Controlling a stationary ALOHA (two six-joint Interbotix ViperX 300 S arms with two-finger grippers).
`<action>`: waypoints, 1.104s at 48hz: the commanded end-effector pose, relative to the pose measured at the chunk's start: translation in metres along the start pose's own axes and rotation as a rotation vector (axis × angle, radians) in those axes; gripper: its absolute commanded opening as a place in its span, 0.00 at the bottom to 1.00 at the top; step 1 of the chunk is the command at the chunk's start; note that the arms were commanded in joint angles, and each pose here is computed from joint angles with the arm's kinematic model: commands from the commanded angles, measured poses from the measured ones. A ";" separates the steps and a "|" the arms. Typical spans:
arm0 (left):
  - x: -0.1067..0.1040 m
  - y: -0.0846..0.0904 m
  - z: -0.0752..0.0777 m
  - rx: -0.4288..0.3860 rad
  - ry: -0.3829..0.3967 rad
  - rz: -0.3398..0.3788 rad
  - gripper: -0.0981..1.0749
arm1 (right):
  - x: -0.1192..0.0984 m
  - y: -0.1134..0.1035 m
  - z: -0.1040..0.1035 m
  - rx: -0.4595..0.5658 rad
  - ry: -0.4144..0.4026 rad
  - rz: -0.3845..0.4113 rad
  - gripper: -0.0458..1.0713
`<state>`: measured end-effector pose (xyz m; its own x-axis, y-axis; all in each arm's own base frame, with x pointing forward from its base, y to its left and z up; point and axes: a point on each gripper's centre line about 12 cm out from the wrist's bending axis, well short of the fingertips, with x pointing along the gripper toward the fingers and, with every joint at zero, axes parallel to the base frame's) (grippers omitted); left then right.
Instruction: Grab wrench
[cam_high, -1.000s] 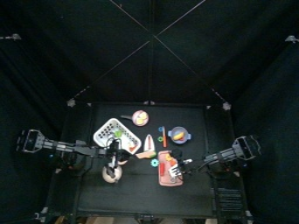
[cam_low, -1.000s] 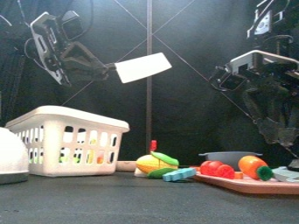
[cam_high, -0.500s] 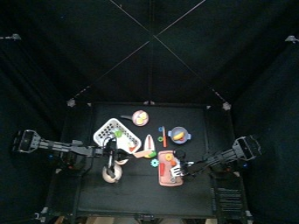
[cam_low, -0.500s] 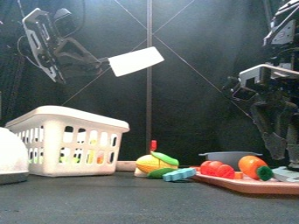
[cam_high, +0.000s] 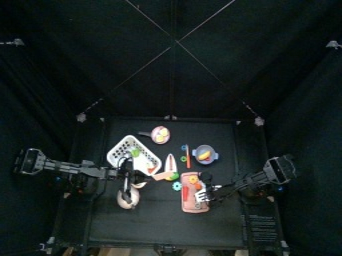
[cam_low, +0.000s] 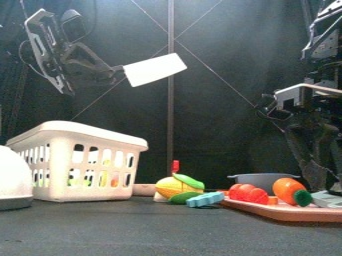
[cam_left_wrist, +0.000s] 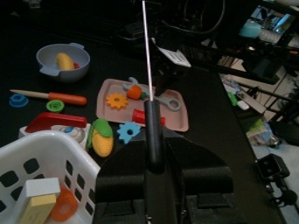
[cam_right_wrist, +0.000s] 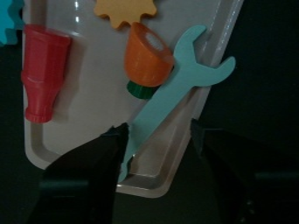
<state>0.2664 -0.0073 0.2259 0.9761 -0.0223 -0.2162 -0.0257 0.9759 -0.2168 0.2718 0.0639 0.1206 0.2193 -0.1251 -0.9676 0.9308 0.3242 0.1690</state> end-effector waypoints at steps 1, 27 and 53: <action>0.001 -0.001 0.005 -0.003 -0.016 -0.004 0.39 | -0.005 0.008 0.002 0.006 -0.002 0.029 0.91; 0.001 -0.001 0.005 -0.003 -0.017 -0.003 0.39 | 0.014 0.022 0.001 -0.030 -0.013 0.004 0.92; 0.001 -0.001 0.005 -0.003 -0.017 -0.003 0.39 | 0.016 0.015 0.000 -0.033 -0.014 -0.017 0.82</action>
<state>0.2665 -0.0069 0.2259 0.9761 -0.0208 -0.2162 -0.0272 0.9758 -0.2168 0.2860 0.0659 0.1014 0.1867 -0.1498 -0.9709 0.9266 0.3553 0.1234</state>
